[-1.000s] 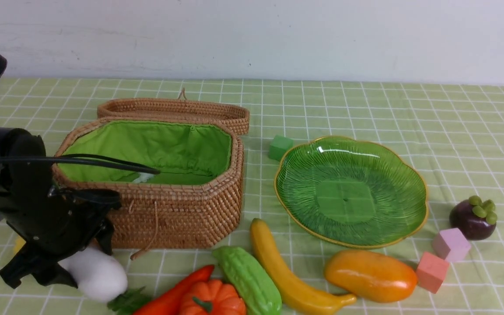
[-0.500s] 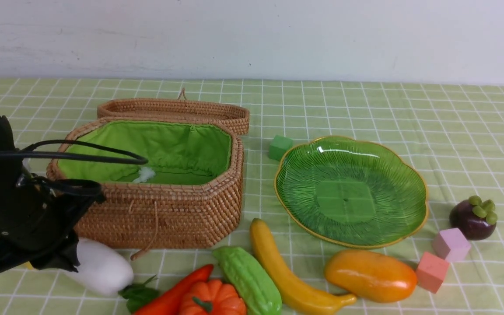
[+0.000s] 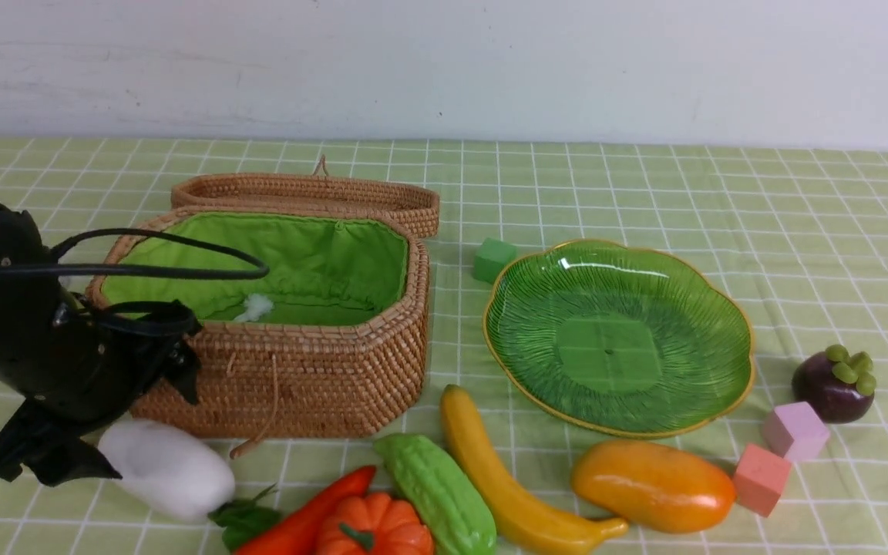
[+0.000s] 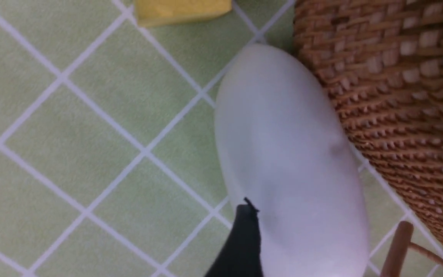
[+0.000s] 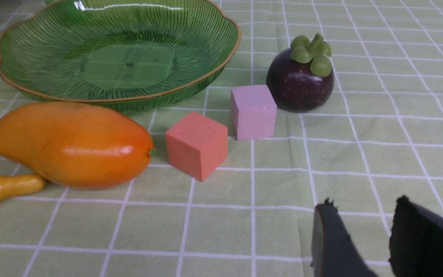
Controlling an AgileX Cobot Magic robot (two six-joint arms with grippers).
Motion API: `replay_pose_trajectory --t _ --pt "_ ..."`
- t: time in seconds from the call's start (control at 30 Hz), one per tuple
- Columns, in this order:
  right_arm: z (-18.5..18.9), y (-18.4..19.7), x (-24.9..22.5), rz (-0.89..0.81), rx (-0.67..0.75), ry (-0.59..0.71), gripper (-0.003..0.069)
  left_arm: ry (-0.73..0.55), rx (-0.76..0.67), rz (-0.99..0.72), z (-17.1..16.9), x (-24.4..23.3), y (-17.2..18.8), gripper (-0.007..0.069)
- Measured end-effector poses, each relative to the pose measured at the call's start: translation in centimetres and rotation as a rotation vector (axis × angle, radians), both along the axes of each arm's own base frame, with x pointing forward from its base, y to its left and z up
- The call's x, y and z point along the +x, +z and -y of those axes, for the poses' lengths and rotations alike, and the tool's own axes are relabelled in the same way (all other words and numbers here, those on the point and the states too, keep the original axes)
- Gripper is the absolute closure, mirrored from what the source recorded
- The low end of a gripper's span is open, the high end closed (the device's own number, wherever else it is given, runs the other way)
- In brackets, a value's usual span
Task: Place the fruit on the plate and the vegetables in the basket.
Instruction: Take a daikon with your left arm and place it on the basket on the left.
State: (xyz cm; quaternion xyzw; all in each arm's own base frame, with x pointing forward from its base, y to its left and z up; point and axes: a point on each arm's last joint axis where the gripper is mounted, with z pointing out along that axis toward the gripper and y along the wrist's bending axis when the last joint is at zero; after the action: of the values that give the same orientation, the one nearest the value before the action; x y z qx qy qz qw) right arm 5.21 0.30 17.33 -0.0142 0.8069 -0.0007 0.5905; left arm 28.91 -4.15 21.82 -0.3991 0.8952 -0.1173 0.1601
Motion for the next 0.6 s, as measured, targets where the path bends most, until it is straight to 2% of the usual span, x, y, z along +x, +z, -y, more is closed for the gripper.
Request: replay_pose_trajectory --t 0.13,0.27,0.6 --pt "0.0 0.0 0.0 0.000 0.001 0.000 0.0417 -0.012 0.013 -0.063 0.1 0.6 -2.1 -0.0012" --pt "0.0 0.0 0.0 0.000 0.001 0.000 0.0417 -0.006 0.013 -0.122 0.2 1.2 -4.1 0.0060" --pt "0.0 0.0 0.0 0.000 0.001 0.000 0.0417 -0.019 0.020 -0.135 0.1 0.7 -3.2 0.0083"
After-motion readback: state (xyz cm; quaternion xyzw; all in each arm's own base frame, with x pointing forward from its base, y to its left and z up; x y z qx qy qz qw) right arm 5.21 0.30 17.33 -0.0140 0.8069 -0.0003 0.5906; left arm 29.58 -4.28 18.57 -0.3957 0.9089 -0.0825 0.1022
